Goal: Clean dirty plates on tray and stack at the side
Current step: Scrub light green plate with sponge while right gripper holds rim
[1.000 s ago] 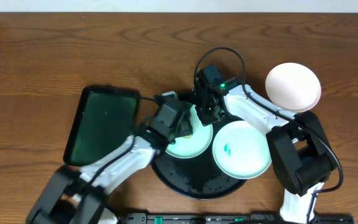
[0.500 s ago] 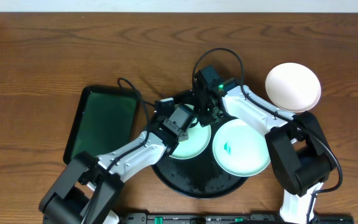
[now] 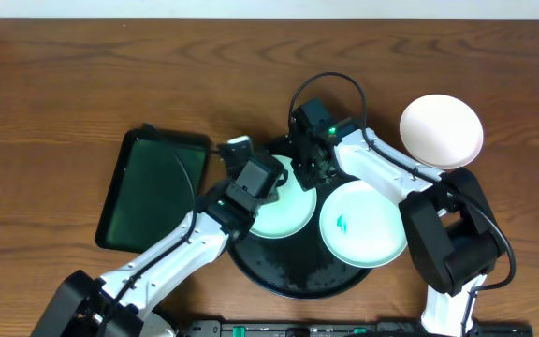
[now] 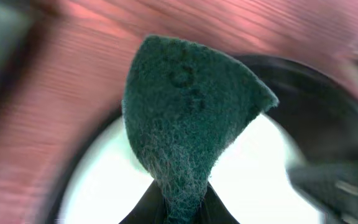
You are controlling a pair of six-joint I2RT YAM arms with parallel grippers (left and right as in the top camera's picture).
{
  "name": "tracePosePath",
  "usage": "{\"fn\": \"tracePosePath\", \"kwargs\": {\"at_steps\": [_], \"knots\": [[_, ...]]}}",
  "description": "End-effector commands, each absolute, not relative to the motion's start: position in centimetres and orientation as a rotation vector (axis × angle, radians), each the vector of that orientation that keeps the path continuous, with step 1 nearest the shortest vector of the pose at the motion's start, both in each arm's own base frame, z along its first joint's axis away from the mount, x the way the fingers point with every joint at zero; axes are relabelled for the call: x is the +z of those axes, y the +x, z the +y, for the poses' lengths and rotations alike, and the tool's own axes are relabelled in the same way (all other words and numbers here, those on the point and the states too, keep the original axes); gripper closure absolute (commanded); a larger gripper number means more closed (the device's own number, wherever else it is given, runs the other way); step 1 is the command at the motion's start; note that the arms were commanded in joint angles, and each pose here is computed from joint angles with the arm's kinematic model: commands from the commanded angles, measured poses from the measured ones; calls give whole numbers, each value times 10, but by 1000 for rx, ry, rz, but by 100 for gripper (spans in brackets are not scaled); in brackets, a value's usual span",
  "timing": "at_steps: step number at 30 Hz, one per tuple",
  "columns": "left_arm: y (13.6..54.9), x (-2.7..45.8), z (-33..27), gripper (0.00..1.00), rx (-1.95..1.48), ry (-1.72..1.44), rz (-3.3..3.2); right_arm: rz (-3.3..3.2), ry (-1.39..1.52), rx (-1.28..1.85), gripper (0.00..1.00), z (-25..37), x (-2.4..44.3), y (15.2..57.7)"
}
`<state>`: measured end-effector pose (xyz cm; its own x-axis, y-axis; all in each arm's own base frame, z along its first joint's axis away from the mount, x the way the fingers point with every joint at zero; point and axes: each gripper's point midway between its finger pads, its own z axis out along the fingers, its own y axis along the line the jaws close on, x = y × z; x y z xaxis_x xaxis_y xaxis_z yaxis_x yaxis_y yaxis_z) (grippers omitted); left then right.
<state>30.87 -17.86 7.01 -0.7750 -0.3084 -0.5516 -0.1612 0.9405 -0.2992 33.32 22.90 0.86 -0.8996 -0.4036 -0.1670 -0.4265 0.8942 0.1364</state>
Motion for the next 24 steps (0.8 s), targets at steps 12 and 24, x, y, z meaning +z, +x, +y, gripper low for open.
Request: {"fn": "tracePosePath", "kwargs": {"at_steps": [12, 24], "knots": [[264, -4, -177, 93, -156, -212, 2769, 2910, -633, 190, 99, 220, 10, 339], [278, 31, -97, 93, 395, -240, 2519, 2916, -629, 162, 99, 215, 9, 339]]}}
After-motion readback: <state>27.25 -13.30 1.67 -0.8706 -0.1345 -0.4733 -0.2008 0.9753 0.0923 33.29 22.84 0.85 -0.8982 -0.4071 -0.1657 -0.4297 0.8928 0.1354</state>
